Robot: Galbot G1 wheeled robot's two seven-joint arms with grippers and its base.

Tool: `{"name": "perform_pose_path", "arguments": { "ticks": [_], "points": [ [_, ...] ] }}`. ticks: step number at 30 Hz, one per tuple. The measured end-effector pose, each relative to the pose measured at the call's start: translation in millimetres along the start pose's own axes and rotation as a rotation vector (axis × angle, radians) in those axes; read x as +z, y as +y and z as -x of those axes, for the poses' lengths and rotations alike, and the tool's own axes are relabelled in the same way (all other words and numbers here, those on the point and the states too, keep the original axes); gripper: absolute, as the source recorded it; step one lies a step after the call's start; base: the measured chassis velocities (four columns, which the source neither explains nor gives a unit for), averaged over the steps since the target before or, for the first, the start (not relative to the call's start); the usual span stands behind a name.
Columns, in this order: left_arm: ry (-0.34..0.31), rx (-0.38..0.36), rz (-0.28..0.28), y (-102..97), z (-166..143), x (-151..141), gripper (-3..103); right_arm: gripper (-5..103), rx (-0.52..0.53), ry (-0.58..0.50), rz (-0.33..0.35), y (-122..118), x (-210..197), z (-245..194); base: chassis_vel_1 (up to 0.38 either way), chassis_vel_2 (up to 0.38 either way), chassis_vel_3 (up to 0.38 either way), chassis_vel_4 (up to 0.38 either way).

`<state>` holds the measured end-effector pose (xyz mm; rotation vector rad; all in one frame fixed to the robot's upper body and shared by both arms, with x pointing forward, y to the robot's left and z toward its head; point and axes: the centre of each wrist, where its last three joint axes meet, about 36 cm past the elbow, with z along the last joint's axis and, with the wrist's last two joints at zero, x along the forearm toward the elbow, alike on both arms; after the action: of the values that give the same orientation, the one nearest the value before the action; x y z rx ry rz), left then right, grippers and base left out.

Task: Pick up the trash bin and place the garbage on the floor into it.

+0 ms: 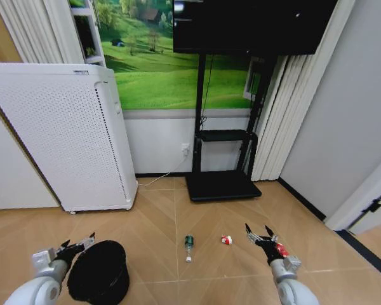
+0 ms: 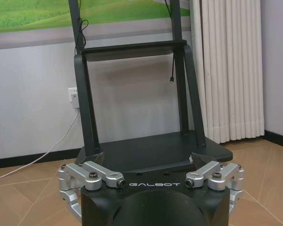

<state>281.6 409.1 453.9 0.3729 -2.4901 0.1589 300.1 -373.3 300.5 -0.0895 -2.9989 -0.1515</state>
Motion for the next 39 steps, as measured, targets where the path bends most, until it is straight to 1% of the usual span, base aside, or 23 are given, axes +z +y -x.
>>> {"name": "perform_pose_path", "arguments": {
  "ticks": [1, 2, 4, 6, 7, 9, 10, 11, 12, 15, 17, 19, 23, 27, 28, 29, 31, 33, 34, 35, 36, 38, 39],
  "points": [
    [0.000, 0.000, 0.000, 0.0, 0.0, 0.0, 100, 100, 0.000, 0.000, 0.000, 0.0, 0.0, 0.0, 0.000, 0.000, 0.000, 0.000],
    [0.026, -0.014, 0.027, 1.9, 1.3, 2.9, 100, 100, 0.003, 0.002, 0.002, -0.4, 1.9, -0.4, 0.000, 0.000, 0.000, 0.000],
    [0.039, -0.019, 0.038, 2.3, 1.8, 6.1, 100, 100, 0.004, 0.003, 0.003, -0.4, 2.5, -0.1, 0.000, 0.000, 0.000, 0.000],
    [0.072, -0.033, 0.068, 3.3, 1.5, 16.8, 100, 100, 0.006, 0.005, 0.005, -0.9, 4.1, 1.7, 0.000, 0.000, 0.000, 0.000],
    [0.072, -0.033, 0.068, 3.3, 1.5, 16.8, 100, 100, 0.006, 0.005, 0.005, -0.9, 4.1, 1.7, 0.000, 0.000, 0.000, 0.000],
    [0.114, -0.030, 0.095, 7.4, -2.0, 30.7, 100, 100, 0.013, 0.014, 0.008, -3.8, 8.1, 2.7, 0.000, 0.000, 0.000, 0.000],
    [0.114, -0.030, 0.095, 7.4, -2.0, 30.7, 100, 100, 0.013, 0.014, 0.008, -3.8, 8.1, 2.7, 0.000, 0.000, 0.000, 0.000],
    [0.129, -0.029, 0.103, 10.2, -3.1, 35.7, 100, 100, 0.018, 0.017, 0.010, -5.7, 10.2, 2.4, 0.000, 0.000, 0.000, 0.000],
    [0.144, -0.029, 0.105, 13.3, -3.0, 40.3, 100, 100, 0.023, 0.020, 0.011, -7.8, 12.9, 1.5, 0.000, 0.000, 0.000, 0.000],
    [0.158, -0.029, 0.100, 16.5, 0.5, 44.8, 100, 100, 0.031, 0.026, 0.011, -10.7, 18.0, -0.2, 0.000, 0.000, 0.000, 0.000],
    [0.164, -0.030, 0.097, 17.1, 3.6, 47.2, 100, 100, 0.034, 0.028, 0.011, -11.5, 20.2, -0.8, 0.000, 0.000, 0.000, 0.000],
    [0.185, -0.032, 0.091, 15.7, 11.9, 55.9, 100, 100, 0.038, 0.031, 0.012, -12.2, 23.9, -1.9, 0.000, 0.000, 0.000, 0.000],
    [0.208, -0.044, 0.093, 16.8, 19.6, 64.6, 100, 100, 0.042, 0.031, 0.008, -12.8, 25.0, -2.3, 0.000, 0.000, 0.000, 0.000],
    [0.233, -0.048, 0.091, 22.2, 27.4, 72.7, 100, 100, 0.050, 0.027, 0.001, -17.5, 22.8, -1.1, 0.000, 0.000, 0.000, 0.000],
    [0.237, -0.047, 0.090, 23.5, 29.0, 73.8, 103, 100, 0.051, 0.026, 0.000, -18.2, 22.7, -0.6, 0.000, 0.000, 0.000, 0.000],
    [0.237, -0.047, 0.090, 23.5, 29.0, 73.8, 103, 100, 0.051, 0.026, 0.000, -18.2, 22.7, -0.6, 0.000, 0.000, 0.000, 0.000],
    [0.248, -0.049, 0.074, 27.0, 36.2, 76.9, 94, 100, 0.053, 0.028, 0.001, -18.3, 23.6, 0.2, 0.000, 0.000, 0.000, 0.000],
    [0.249, -0.048, 0.070, 27.4, 37.6, 77.5, 94, 100, 0.052, 0.028, 0.001, -17.8, 23.8, 0.3, 0.000, 0.000, 0.000, 0.000],
    [0.253, -0.046, 0.062, 28.3, 41.0, 78.5, 84, 100, 0.050, 0.029, 0.002, -16.2, 24.3, 0.8, 0.000, 0.000, 0.000, 0.000],
    [0.254, -0.046, 0.059, 29.0, 43.4, 78.5, 78, 100, 0.046, 0.030, 0.001, -14.4, 24.8, 1.4, 0.000, 0.000, 0.000, 0.000],
    [0.254, -0.046, 0.059, 29.0, 43.4, 78.5, 78, 100, 0.046, 0.030, 0.001, -14.4, 24.8, 1.4, 0.000, 0.000, 0.000, 0.000],
    [0.253, -0.046, 0.058, 29.6, 45.6, 78.1, 68, 100, 0.043, 0.030, 0.000, -12.9, 24.3, 2.8, 0.000, 0.000, 0.000, 0.000],
    [0.253, -0.046, 0.058, 29.6, 45.6, 78.1, 68, 100, 0.043, 0.030, 0.000, -12.9, 24.3, 2.8, 0.000, 0.000, 0.000, 0.000]
  ]
}}
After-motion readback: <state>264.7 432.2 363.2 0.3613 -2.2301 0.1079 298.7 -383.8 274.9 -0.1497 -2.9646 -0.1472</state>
